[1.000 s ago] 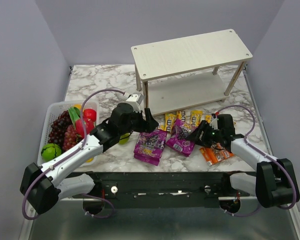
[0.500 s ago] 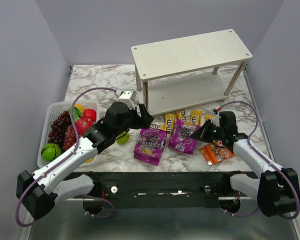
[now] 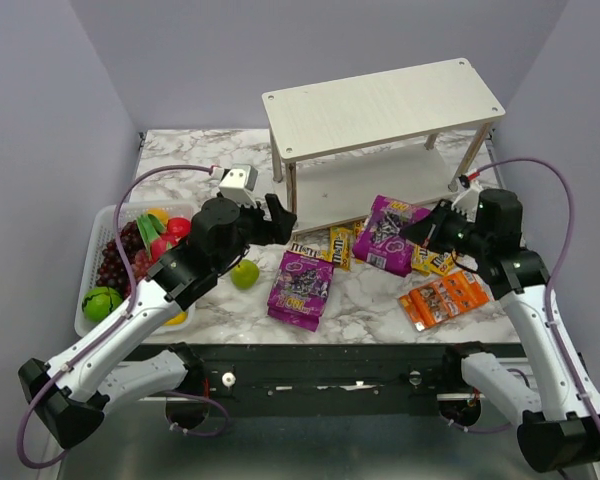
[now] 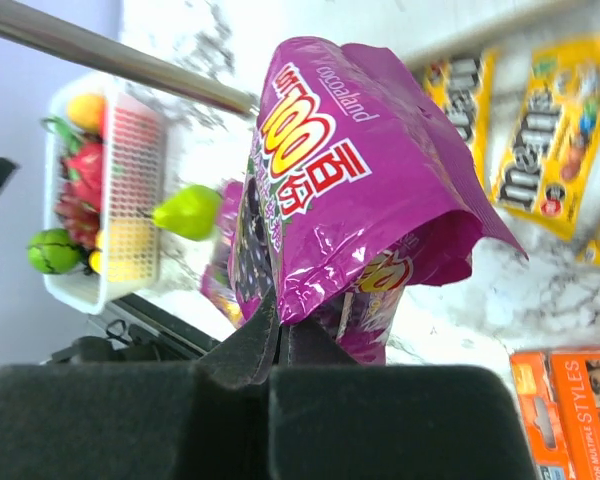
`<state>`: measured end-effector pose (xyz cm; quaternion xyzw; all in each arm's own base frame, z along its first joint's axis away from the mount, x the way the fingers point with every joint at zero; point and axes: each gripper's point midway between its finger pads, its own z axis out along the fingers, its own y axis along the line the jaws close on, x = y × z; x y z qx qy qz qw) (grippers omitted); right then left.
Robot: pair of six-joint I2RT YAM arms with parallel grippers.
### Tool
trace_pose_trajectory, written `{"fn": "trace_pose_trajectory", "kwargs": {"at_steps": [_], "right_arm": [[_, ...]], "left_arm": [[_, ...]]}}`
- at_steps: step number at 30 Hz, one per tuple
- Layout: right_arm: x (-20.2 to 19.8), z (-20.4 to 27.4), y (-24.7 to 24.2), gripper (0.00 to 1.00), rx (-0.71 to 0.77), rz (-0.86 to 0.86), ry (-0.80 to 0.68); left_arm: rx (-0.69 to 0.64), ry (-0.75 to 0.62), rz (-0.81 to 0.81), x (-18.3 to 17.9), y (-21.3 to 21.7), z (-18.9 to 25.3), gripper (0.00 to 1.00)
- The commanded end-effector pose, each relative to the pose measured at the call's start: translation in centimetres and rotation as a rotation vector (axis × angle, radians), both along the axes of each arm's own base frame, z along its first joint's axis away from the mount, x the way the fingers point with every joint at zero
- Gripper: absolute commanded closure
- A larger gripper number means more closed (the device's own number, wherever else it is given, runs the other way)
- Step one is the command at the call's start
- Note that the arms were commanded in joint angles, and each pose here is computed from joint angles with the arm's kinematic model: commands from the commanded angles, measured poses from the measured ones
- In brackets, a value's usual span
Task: Place and organize the candy bags onto the shelf
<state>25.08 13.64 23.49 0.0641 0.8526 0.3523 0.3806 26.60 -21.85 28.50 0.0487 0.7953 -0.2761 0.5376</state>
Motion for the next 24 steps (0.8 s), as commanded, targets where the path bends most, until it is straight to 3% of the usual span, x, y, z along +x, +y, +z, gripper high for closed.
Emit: {"fn": "trace_pose_trajectory", "kwargs": {"at_steps": [1,11,19,24], "right_arm": [[-1.0,7.4,-0.9,0.99,-0.015,-0.028,-0.166],[-2.6,18.5,0.4,0.99,0.027,0.087,-0.391],[-0.6,26.7,3.2,0.99,0.092,0.273,-0.581],[1.6,29.2,5.4,0.99,0.145,0.421,-0.644]], "left_arm": [[0.01,-0.117,0.062,0.4,1.8,4.0,0.14],[0.023,-0.182,0.164,0.8,4.2,7.2,0.13],[0.037,-0.181,0.316,1.3,6.9,8.6,0.11],[0.028,-0.167,0.353,1.5,7.5,8.9,0.11]]}}
